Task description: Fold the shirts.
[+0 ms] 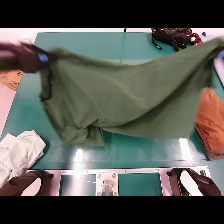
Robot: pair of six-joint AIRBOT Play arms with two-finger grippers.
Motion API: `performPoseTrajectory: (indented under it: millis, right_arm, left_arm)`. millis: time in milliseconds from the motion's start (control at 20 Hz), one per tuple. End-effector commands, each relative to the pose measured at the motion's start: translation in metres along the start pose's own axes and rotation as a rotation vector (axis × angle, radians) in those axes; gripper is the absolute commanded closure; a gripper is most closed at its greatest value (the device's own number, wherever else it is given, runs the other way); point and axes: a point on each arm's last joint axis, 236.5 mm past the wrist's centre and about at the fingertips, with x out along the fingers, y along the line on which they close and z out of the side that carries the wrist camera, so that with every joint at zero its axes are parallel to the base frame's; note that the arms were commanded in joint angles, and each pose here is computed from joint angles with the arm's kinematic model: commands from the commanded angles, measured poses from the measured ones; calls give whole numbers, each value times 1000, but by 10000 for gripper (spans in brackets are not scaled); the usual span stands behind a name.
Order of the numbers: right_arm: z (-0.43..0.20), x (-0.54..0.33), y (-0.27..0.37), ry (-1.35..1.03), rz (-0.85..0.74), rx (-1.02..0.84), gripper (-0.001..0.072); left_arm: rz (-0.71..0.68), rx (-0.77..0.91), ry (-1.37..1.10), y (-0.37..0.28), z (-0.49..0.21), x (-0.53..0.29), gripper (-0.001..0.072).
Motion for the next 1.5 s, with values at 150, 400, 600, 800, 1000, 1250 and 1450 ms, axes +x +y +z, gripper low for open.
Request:
performPoseTrajectory:
  millis: [150,400,600,800,1000,1250,1450]
  right_arm:
    - [-153,182,-85,405,-38,225,695]
    - [-181,258,-111,494,-27,331,562]
    - [-143,221,-135,521,-25,388,346]
    - [-170,147,-164,636,-66,490,448]
    - [-236,78,-177,695,-185,575,404]
    - [-315,40,-176,744,-270,686,280]
    - [-340,54,-164,788,-226,708,262]
  left_arm:
    - [120,-266,113,138,-120,141,683]
    - [134,-367,57,184,-103,184,264]
    - [63,-356,165,182,-84,140,183]
    - [-34,-417,326,172,-105,93,681]
    - [-56,-483,438,156,-127,70,685]
    - [91,-533,464,143,-190,33,685]
    - [164,-674,423,150,-231,15,684]
